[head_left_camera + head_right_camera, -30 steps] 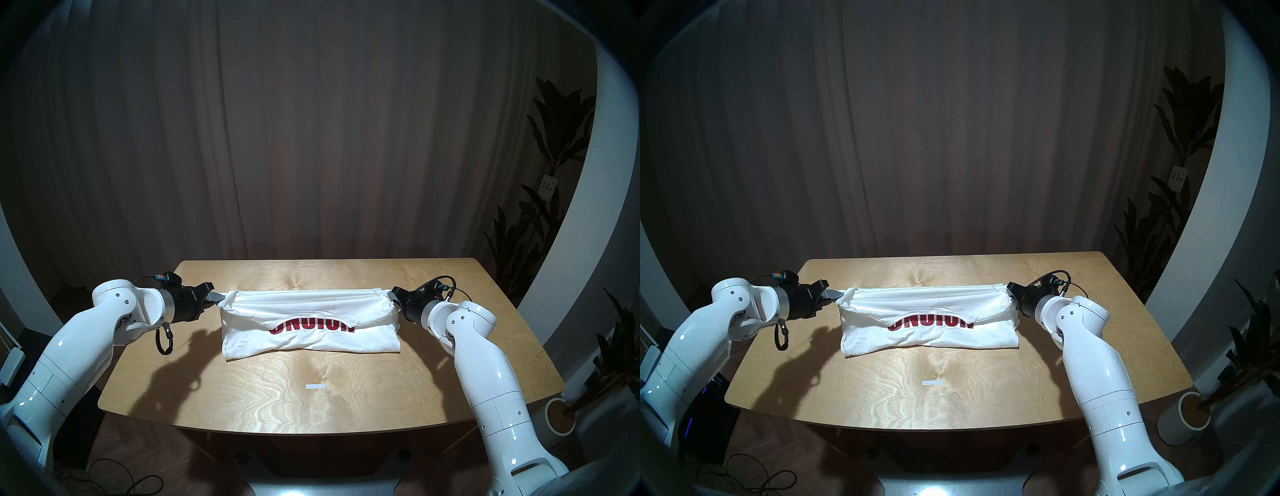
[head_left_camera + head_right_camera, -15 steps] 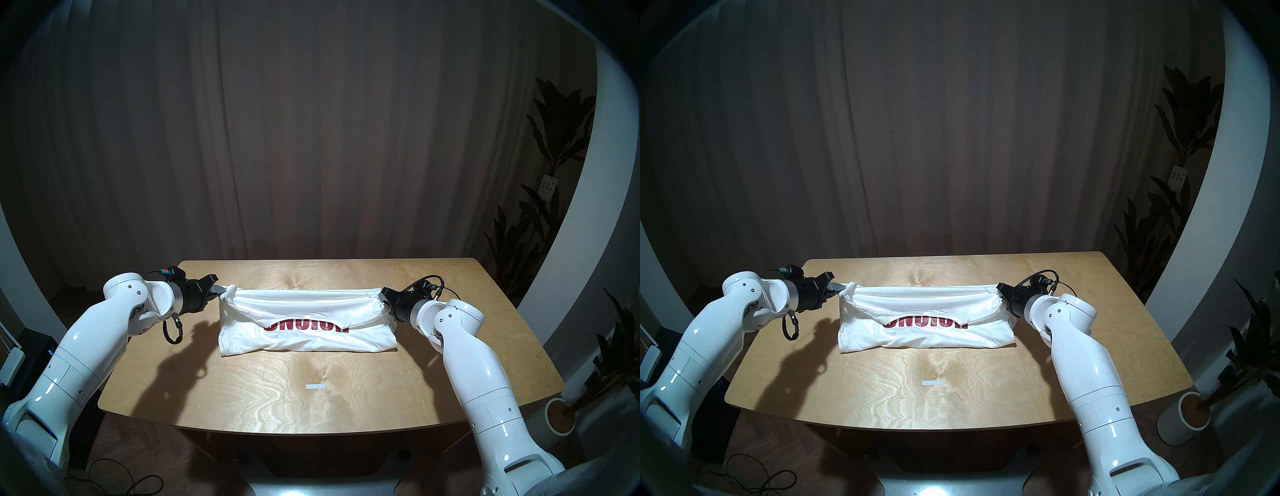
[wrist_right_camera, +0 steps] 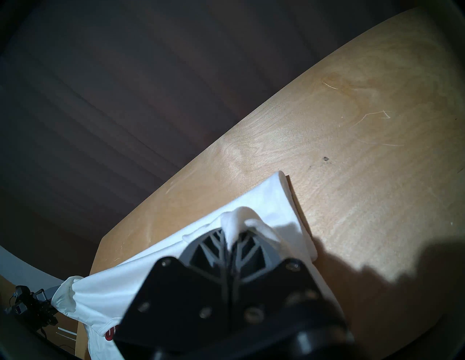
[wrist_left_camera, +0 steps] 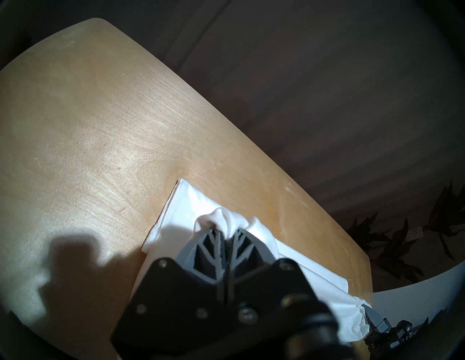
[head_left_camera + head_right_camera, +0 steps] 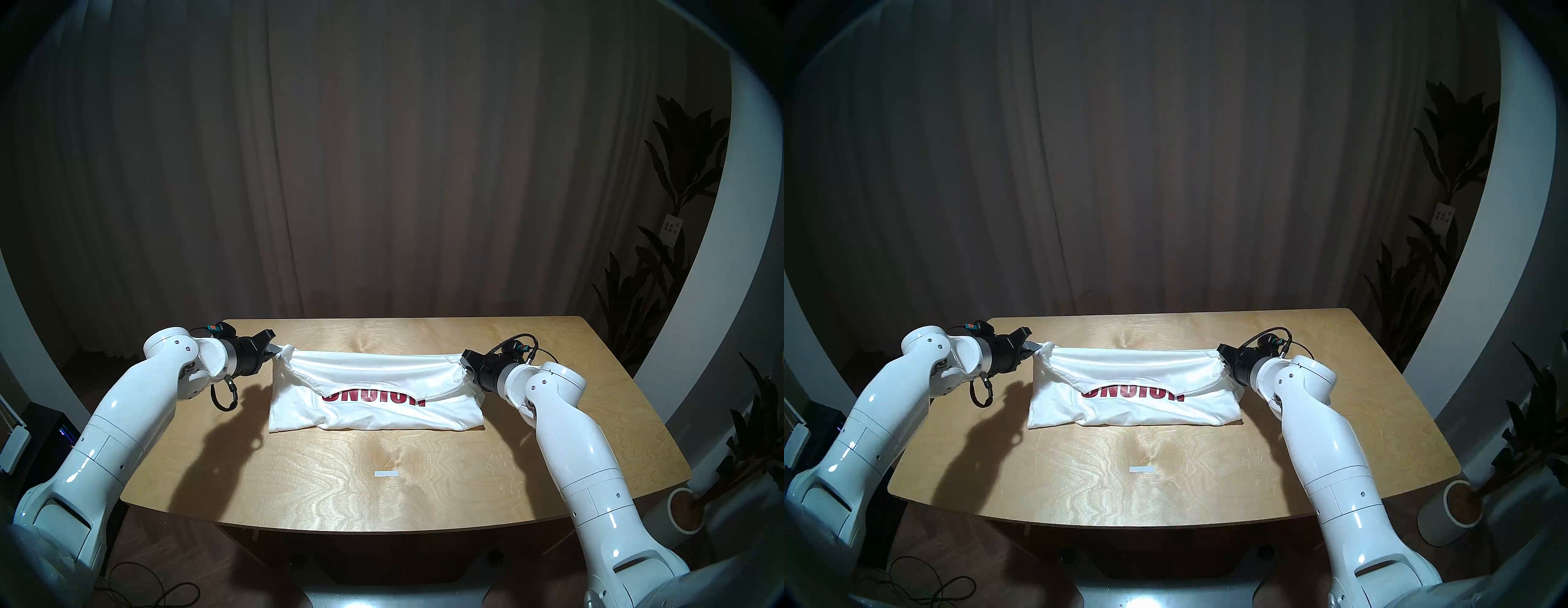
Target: Fold the shirt by bringing both sleeves in and then folding it in half
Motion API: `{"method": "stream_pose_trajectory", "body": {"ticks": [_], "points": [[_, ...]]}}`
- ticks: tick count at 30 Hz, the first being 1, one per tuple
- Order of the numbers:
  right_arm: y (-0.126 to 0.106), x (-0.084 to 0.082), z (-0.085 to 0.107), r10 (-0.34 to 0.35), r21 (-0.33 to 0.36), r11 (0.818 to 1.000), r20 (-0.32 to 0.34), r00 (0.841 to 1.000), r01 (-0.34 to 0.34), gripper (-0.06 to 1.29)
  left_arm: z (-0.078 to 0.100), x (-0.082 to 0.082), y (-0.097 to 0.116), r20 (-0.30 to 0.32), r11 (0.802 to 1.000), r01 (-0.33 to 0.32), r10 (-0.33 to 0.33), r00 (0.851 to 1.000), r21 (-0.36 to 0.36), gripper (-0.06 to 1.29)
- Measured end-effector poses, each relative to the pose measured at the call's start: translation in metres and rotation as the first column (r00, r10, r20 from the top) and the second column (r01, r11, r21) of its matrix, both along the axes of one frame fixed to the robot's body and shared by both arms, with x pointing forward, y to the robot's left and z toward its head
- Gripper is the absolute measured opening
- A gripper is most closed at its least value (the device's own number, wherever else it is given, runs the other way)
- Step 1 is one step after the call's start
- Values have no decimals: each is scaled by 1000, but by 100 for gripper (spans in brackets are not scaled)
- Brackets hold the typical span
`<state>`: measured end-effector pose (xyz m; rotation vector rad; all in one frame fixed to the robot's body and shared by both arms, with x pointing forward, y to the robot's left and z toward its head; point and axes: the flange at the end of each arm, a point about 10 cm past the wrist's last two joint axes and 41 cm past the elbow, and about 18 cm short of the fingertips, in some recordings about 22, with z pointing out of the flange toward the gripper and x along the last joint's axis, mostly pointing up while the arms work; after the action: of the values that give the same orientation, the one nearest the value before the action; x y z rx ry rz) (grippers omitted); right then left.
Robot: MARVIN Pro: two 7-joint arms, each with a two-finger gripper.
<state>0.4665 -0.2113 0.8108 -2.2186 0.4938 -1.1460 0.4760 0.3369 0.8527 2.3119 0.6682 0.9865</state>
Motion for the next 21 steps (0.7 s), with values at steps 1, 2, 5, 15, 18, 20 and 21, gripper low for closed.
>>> {"method": "stream_pose_trajectory", "body": {"ticks": [1,2,5,15,18,20,21], "points": [[-1,1,0,-4,-1,1000,0,1000,4,-2,-2,2,-1,-5,1000,-4,4,1000,1,-2],[-1,2,0,-5,-1,1000,-1,1000,5,-2,-3,3,-2,-7,1000,-6,6,1000,1,-2],[-2,4,1,-11,-2,1000,-1,1000,11,-2,-5,7,-4,-15,1000,-12,12,1000,4,-2],[-6,13,4,-32,-1,999,-4,999,32,-2,-16,25,-12,-46,999,-37,38,998,15,-2],[-7,15,4,-37,-2,999,-7,999,37,-2,-17,30,-13,-53,999,-45,45,998,19,-2],[-7,16,4,-41,-1,999,-9,999,41,-2,-18,33,-14,-57,999,-50,51,997,22,-3],[-7,17,4,-43,-1,999,-11,999,43,-2,-19,35,-15,-59,998,-53,55,997,23,-2]]}}
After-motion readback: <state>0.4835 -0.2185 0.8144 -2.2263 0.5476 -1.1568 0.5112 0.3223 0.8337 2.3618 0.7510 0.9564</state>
